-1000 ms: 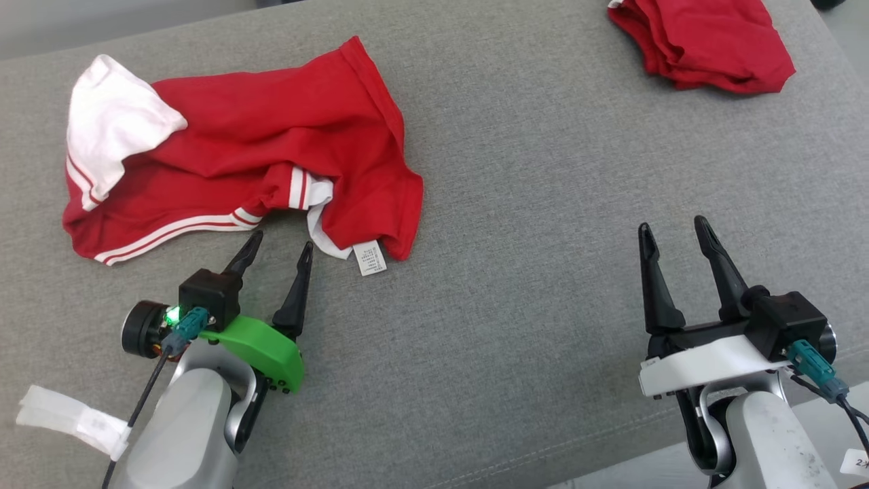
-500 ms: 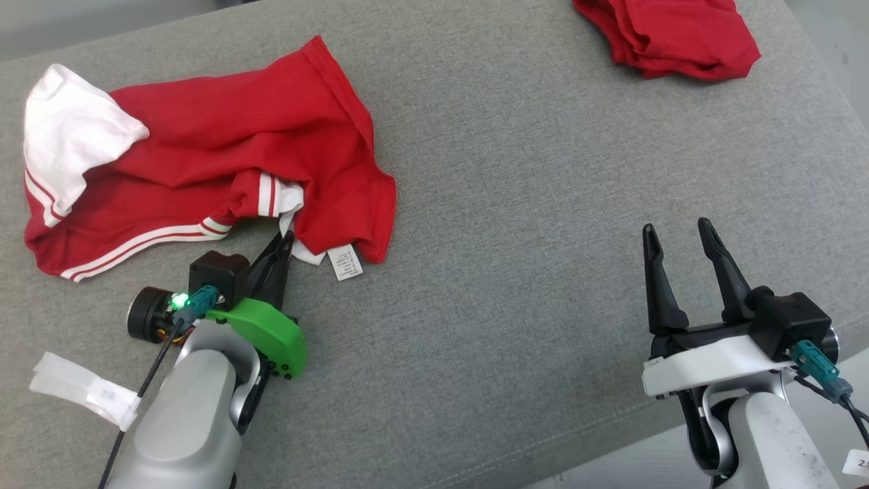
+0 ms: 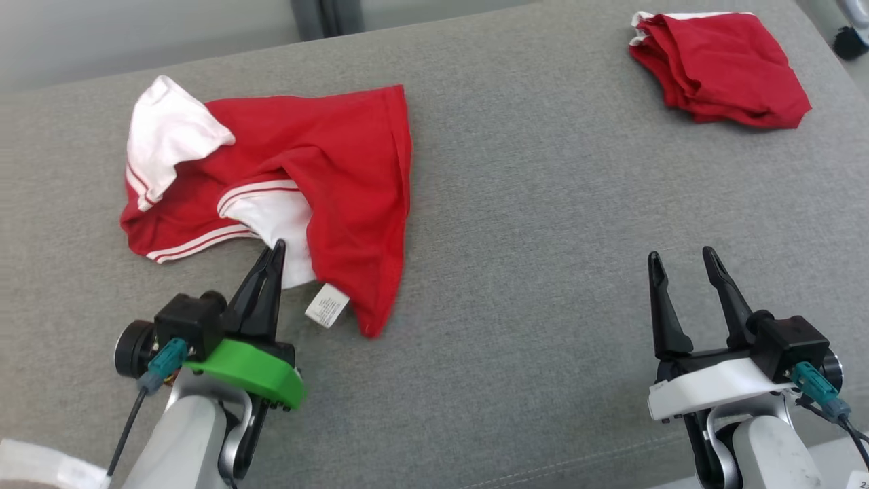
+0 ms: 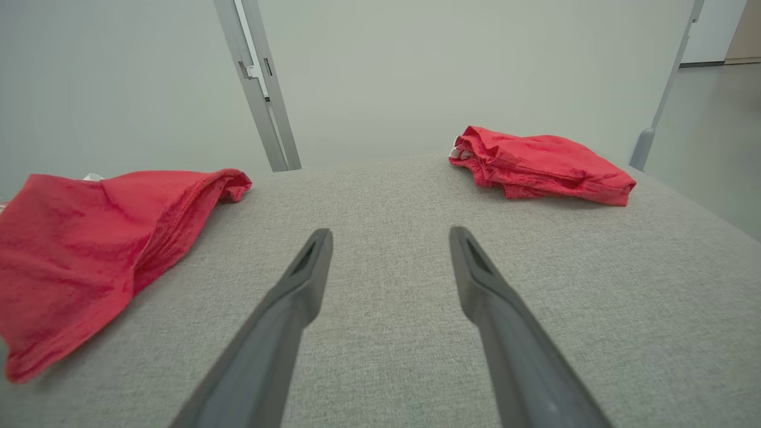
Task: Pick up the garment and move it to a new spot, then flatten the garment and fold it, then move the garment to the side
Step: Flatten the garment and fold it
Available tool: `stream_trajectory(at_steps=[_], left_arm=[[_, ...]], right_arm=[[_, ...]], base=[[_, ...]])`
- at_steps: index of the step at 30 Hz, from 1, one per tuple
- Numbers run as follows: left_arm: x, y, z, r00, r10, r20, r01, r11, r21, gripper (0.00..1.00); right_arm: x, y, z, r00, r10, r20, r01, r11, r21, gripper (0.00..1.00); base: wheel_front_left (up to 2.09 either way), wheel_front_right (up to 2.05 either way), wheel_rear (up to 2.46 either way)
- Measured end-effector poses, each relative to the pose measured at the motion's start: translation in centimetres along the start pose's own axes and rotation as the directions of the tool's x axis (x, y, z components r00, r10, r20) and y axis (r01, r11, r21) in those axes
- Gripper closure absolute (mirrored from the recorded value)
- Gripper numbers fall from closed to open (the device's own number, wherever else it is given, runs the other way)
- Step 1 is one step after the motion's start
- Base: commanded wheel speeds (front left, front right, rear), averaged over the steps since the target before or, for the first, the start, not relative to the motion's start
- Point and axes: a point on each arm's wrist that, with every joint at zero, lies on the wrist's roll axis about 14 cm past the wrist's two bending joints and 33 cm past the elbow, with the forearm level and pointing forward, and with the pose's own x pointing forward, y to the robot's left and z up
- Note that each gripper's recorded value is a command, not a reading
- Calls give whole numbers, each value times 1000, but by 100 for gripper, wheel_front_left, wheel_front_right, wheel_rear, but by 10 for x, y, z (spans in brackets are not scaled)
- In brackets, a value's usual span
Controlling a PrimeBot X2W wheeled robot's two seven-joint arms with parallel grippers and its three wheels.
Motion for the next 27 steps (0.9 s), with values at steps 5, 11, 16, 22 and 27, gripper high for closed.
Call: stream_trajectory(at_steps=[5,11,16,22,27], left_arm=[[-41,25,3,993,115,-6,-115,993,-12,100],[-88,51,-19,964,251,-84,-255,966,-43,100],[-101,55,-28,952,287,-107,-294,954,-60,96],[-101,63,-10,948,317,-36,-319,946,-52,0],[-105,76,16,930,365,47,-363,931,-46,0]], right_arm=[[7,17,1,999,51,9,-51,999,9,0],[15,37,0,994,111,12,-112,994,19,0],[17,42,0,991,130,10,-130,991,15,0],[17,46,3,989,146,17,-146,989,9,0],[17,55,3,985,171,18,-171,985,10,0]], base=[[0,0,0],[0,0,0],[0,0,0],[0,0,0],[0,0,0]])
